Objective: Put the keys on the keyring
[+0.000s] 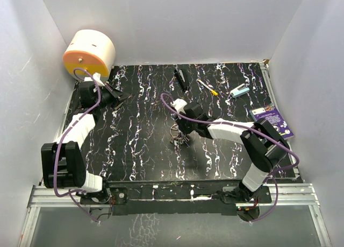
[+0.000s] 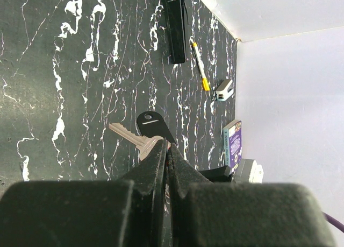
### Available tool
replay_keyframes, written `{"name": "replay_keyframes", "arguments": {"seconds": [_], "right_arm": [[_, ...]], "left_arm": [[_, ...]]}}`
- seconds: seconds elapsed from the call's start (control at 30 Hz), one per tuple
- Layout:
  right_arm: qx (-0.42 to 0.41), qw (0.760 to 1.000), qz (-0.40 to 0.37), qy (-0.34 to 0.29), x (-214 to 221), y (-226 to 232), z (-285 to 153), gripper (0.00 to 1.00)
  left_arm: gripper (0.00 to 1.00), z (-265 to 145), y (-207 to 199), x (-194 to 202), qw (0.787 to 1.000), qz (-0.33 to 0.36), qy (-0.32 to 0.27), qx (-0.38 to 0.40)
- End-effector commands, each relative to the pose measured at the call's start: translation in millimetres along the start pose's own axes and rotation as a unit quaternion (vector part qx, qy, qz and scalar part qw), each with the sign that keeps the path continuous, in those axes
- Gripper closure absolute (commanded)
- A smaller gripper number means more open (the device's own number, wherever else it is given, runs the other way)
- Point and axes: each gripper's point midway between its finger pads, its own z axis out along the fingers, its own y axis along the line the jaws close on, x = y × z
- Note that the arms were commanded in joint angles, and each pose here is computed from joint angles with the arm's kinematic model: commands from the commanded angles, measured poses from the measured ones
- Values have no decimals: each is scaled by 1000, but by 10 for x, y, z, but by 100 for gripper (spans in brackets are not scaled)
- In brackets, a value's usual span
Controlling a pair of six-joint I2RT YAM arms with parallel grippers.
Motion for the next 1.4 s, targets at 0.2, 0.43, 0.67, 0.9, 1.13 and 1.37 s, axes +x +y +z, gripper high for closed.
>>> {"name": "replay_keyframes", "arguments": {"seconds": [0.2, 0.43, 0.67, 0.9, 1.13, 1.37], "right_arm": [[-58, 989, -15, -132, -499, 21, -85, 74], [-84, 986, -24, -142, -523, 111, -67, 74], [-82, 988, -23, -132, -384, 102, -5, 75], [-89, 989, -21, -116, -263, 106, 118, 75], [-90, 989, -20, -113, -251, 100, 170, 78], [-92, 991, -17, -100, -158, 106, 240, 82]], "left_arm": [[100, -24, -32, -56, 1000, 15, -9, 10], [100, -23, -17, -62, 1000, 14, -10, 9], [100, -24, -11, -66, 1000, 13, -9, 8], [100, -17, -3, -67, 1000, 12, -8, 7], [100, -9, 8, -67, 1000, 11, -7, 6], [100, -8, 5, -64, 1000, 10, -5, 7]]}}
